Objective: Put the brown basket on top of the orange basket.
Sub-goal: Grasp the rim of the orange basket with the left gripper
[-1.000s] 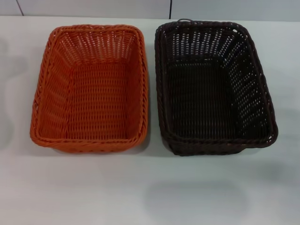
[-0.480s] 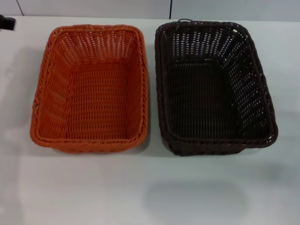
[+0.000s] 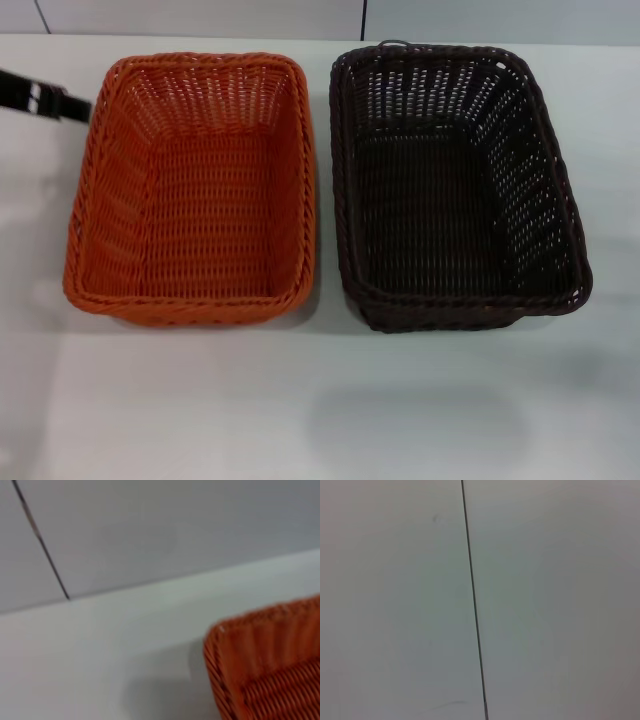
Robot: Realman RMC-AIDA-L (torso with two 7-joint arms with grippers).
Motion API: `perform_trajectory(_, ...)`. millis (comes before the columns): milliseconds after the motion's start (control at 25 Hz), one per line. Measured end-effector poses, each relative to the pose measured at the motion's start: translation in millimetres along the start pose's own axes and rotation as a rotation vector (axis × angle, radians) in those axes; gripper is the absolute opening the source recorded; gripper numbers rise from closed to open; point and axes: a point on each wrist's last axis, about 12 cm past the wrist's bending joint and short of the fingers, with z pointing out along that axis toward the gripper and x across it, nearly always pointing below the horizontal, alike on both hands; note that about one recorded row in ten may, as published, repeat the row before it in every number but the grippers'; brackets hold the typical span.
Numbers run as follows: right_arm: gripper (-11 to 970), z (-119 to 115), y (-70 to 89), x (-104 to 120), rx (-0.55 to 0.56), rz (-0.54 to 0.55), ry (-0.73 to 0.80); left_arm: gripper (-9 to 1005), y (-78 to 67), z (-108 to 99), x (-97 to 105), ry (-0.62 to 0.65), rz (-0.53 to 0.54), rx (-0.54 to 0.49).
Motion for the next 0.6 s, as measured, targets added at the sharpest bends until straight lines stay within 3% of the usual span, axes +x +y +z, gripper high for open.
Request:
perform_trajectory(360, 759, 0.2, -1.9, 0.5, 0.0, -0.005, 0.005, 739, -2.7, 32.8, 21.7, 0.073, -0.064, 0.046)
perform_trajectory(600, 760, 0.2, -5.6, 1.3, 0.008, -0.017, 0.007, 739, -4.4, 43.5, 29.4, 0.109, -0.08, 0.062)
